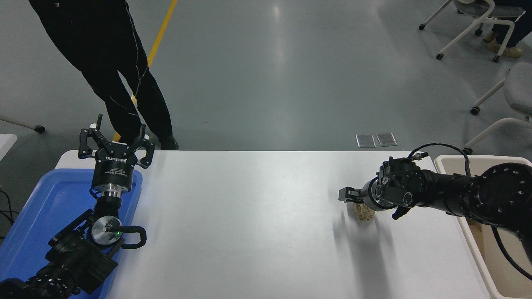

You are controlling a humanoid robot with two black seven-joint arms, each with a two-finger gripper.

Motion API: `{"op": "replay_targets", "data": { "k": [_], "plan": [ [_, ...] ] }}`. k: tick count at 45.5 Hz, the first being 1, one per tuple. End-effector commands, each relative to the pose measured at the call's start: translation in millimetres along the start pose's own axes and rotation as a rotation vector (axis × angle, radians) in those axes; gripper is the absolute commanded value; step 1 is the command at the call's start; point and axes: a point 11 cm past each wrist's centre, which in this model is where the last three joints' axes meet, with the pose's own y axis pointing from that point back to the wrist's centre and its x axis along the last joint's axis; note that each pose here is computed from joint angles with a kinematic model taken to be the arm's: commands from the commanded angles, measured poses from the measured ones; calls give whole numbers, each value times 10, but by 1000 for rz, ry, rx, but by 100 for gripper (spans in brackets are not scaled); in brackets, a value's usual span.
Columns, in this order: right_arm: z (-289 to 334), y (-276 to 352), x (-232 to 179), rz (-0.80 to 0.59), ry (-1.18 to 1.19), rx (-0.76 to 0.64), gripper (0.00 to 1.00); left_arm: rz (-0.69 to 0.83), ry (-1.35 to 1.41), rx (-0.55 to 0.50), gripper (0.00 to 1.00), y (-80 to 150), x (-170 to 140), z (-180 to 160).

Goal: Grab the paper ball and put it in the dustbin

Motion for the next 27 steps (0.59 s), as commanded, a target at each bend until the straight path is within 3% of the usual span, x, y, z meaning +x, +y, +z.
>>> {"op": "replay_targets", "data": {
  "k": [1, 18, 27],
  "plan": [
    [57, -16, 3, 15, 63, -25, 0, 0, 0, 0, 99, 0, -1, 0],
    [132, 142, 211, 34, 57, -17, 0, 0, 0, 0, 99, 0, -1, 0],
    [281, 597, 457, 12, 39, 16, 0, 0, 0, 0, 99, 0, -1, 0]
  ]
}}
